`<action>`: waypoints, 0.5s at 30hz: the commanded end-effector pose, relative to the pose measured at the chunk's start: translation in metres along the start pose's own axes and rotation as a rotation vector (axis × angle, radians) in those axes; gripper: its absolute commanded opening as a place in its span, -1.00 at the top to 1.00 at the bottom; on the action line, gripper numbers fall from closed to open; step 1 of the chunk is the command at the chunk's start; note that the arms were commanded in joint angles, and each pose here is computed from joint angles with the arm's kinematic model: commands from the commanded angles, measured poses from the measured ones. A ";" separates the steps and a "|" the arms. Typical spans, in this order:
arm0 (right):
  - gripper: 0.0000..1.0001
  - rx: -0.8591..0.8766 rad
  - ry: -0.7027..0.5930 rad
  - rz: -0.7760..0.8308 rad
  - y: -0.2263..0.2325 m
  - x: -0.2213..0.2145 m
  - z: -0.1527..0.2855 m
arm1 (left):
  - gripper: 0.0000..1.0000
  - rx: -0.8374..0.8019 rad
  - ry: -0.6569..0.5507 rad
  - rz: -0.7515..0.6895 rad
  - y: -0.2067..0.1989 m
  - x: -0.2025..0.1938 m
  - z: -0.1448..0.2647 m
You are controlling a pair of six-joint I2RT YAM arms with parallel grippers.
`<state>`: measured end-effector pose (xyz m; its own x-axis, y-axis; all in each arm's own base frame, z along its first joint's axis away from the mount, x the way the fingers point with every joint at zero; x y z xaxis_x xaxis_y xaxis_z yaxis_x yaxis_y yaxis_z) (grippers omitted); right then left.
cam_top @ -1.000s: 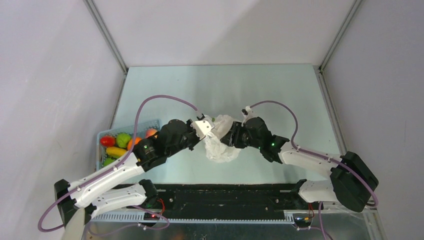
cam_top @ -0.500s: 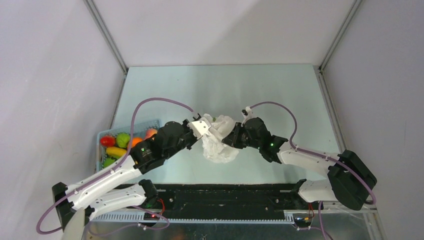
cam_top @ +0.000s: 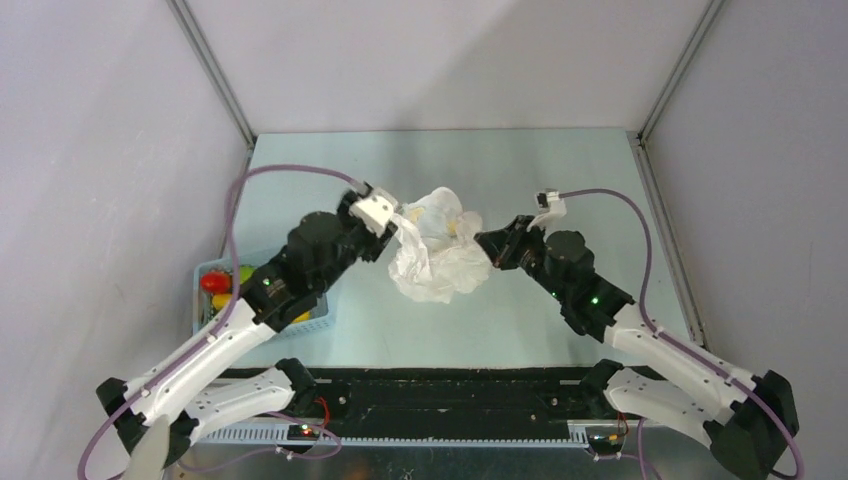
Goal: Place the fake fruits into the plastic bag and tie a complex knot
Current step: Open the plastic bag at the center of the board.
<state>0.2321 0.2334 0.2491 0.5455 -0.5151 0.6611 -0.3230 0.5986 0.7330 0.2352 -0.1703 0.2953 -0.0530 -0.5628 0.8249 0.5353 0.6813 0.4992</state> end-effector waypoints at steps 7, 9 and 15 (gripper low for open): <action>1.00 -0.088 -0.229 0.224 0.008 0.049 0.016 | -0.98 0.102 -0.089 0.708 0.043 0.059 0.017; 1.00 -0.120 -0.219 0.221 0.004 0.040 0.014 | -0.99 0.085 -0.083 0.852 0.033 0.055 0.016; 1.00 -0.227 -0.241 0.206 -0.002 0.020 0.013 | -0.99 -0.016 -0.029 1.130 -0.010 0.029 0.003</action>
<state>0.2312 0.2198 0.2636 0.3501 -0.4589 0.8166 -0.3129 0.7644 0.5637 0.2359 -0.1750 0.3378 0.2907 0.1643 0.9426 0.3703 0.8891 -0.2692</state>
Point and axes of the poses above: each gripper's point midway between its finger pads, its own z axis back along the fingers, its own y axis along the line the jaws close on, x = y × z, the point moved 3 cm from there along z, back along the fingers, and after that the axes turned 8 degrees about -z, right-handed, at the moved point
